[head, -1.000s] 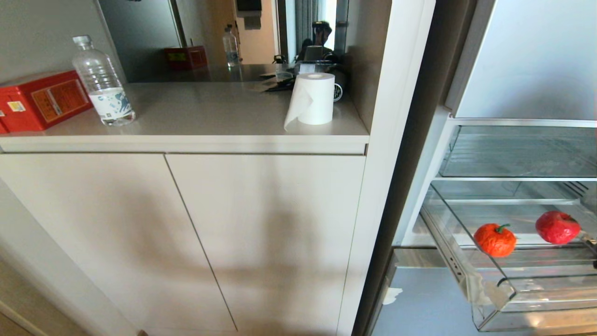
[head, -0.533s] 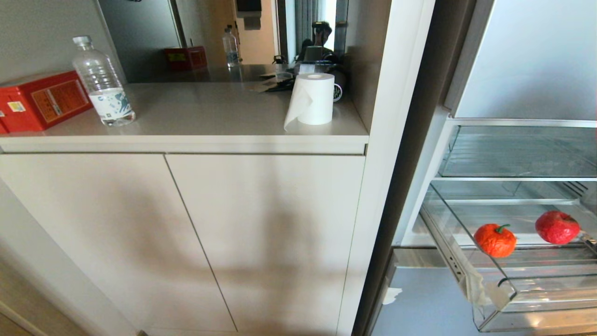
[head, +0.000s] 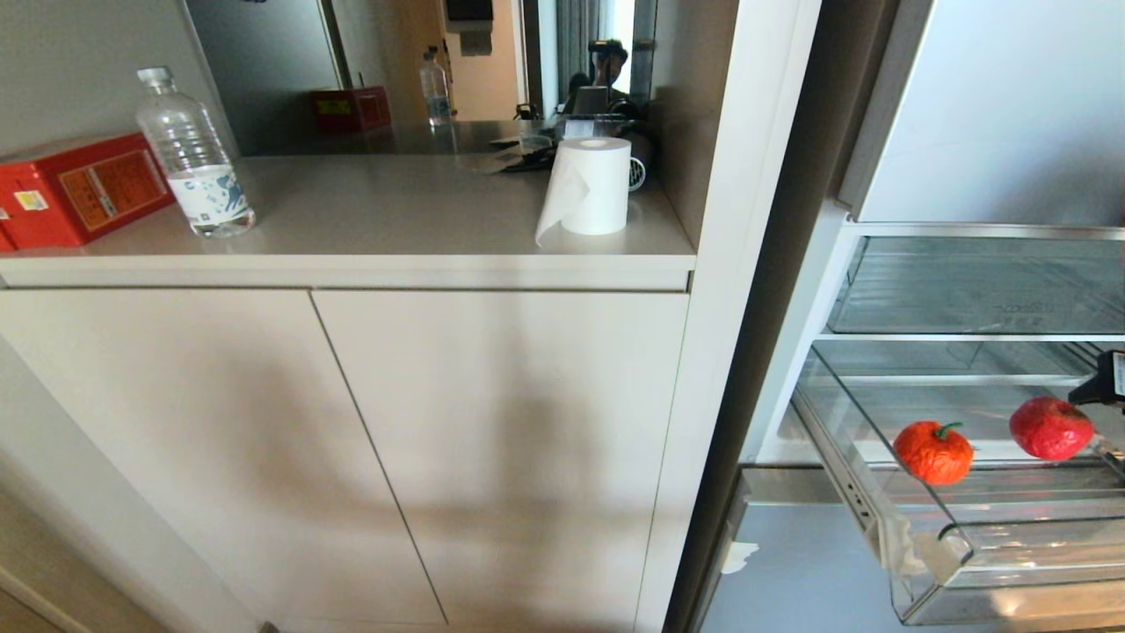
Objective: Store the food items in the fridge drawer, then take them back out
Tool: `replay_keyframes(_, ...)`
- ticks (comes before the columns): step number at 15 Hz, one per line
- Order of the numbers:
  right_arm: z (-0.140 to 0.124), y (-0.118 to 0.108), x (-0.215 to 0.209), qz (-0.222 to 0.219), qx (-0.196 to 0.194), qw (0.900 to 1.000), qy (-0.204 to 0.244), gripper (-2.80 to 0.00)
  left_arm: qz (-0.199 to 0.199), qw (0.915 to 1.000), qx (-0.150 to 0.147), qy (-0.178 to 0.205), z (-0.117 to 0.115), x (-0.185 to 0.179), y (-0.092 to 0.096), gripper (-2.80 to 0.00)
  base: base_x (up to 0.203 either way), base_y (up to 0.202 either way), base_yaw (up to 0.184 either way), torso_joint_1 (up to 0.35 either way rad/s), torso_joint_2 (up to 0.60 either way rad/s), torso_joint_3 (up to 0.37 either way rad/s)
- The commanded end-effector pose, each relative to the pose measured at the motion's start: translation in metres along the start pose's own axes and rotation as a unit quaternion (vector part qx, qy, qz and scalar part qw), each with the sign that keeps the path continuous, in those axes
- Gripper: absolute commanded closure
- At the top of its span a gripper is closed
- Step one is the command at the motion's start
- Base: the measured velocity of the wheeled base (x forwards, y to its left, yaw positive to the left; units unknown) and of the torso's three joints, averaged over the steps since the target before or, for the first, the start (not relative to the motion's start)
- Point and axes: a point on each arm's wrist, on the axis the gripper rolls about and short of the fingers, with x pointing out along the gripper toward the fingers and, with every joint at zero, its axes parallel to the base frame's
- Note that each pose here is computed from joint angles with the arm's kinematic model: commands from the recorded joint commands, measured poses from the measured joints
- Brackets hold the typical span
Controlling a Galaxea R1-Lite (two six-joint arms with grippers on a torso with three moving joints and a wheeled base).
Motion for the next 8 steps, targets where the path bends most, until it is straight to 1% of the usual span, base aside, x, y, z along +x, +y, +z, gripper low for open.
replay_keyframes(1,0.009,-0.004,0.038,-0.006,0.0,1.0,0.019,-2.8,0.0,1.0,0.0,0.001,0.0,0.0,0.0,0.0,0.0,0.0,0.0,0.0,0.0,0.0)
replay_keyframes(3,0.017,-0.007,0.055,-0.017,-0.002,1.0,0.02,-2.8,0.0,1.0,0.0,0.001,0.0,0.0,0.0,0.0,0.0,0.0,0.0,0.0,0.0,0.0)
replay_keyframes(8,0.015,-0.008,0.086,-0.029,-0.003,0.999,0.041,-2.8,0.0,1.0,0.0,0.001,0.0,0.0,0.0,0.0,0.0,0.0,0.0,0.0,0.0,0.0)
